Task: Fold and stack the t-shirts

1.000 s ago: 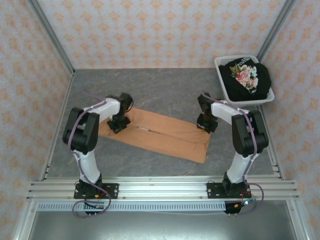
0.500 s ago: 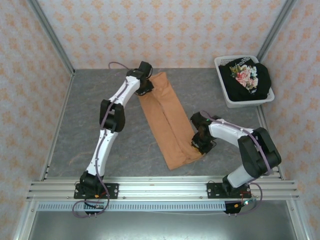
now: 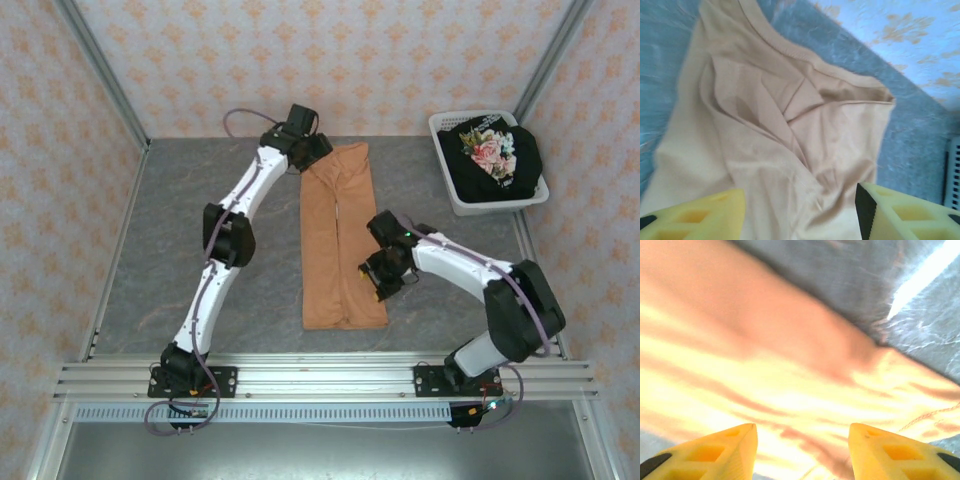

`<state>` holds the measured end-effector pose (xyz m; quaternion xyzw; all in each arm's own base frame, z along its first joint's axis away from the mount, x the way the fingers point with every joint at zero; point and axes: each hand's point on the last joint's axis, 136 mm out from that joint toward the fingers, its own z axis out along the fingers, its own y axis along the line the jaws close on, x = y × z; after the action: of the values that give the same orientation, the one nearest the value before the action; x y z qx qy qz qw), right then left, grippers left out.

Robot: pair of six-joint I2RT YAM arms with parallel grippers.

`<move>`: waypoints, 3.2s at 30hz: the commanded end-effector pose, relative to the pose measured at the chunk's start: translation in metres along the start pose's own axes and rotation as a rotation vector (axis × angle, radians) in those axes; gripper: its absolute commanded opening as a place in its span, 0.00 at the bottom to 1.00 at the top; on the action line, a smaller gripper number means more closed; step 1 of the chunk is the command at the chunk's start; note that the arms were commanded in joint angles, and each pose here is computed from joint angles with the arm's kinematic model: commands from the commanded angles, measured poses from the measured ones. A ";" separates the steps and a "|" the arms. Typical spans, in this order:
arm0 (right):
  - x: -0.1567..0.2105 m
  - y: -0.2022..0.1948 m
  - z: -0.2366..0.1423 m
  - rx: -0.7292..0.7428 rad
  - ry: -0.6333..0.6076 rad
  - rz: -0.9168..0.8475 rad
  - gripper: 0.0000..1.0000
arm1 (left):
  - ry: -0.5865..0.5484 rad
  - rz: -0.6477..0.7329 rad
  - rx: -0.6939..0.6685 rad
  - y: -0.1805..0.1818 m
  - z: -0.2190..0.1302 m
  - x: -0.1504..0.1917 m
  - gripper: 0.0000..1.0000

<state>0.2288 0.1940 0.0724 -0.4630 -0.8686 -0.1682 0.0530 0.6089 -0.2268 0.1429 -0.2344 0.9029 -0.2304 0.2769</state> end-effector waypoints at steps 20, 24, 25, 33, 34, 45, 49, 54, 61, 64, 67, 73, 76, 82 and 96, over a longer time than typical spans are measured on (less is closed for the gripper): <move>-0.011 -0.069 -0.024 0.070 0.094 -0.698 0.55 | 0.681 0.025 -0.186 0.161 -0.187 0.372 0.56; -0.008 -0.077 -0.017 0.092 0.108 -0.700 0.55 | 0.696 0.051 -0.226 0.164 -0.175 0.382 0.55; -0.007 -0.078 -0.017 0.095 0.110 -0.702 0.55 | 0.702 0.051 -0.226 0.164 -0.172 0.385 0.53; 0.000 -0.094 -0.007 0.144 0.131 -0.700 0.55 | 0.716 0.104 -0.328 0.182 -0.168 0.390 0.16; 0.001 -0.095 -0.005 0.147 0.135 -0.698 0.55 | 0.715 0.104 -0.328 0.183 -0.169 0.390 0.12; 0.013 -0.084 0.026 0.171 0.148 -0.664 0.50 | 0.732 0.099 -0.339 0.194 -0.177 0.394 0.02; 0.012 -0.093 0.034 0.218 0.140 -0.648 0.46 | 0.742 0.101 -0.335 0.194 -0.178 0.396 0.00; 0.014 -0.093 0.041 0.210 0.146 -0.629 0.40 | 0.745 0.100 -0.331 0.194 -0.178 0.397 0.00; 0.016 -0.090 0.048 0.211 0.145 -0.594 0.11 | 0.744 0.119 -0.334 0.196 -0.182 0.395 0.00; 0.016 -0.094 0.040 0.210 0.129 -0.580 0.00 | 0.756 0.132 -0.331 0.198 -0.189 0.397 0.00; 0.027 -0.099 0.030 0.193 0.166 -0.566 0.00 | 0.793 0.148 -0.317 0.200 -0.198 0.405 0.00; 0.048 -0.102 0.005 0.160 0.208 -0.575 0.00 | 0.781 0.151 -0.230 0.182 -0.214 0.405 0.00; 0.047 -0.098 -0.005 0.141 0.181 -0.569 0.00 | 0.715 0.152 -0.196 0.166 -0.218 0.391 0.00; 0.035 -0.073 -0.029 0.128 0.067 -0.593 0.00 | 0.547 0.108 -0.157 0.139 -0.225 0.350 0.00; -0.008 0.037 -0.070 0.023 -0.138 -0.632 0.00 | 0.356 -0.009 -0.117 0.100 -0.206 0.250 0.00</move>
<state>0.2426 0.1935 0.1402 -0.1897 -0.9675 -0.1640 -0.0312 0.2533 -0.2355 0.1366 -0.2097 0.9458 -0.2350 0.0794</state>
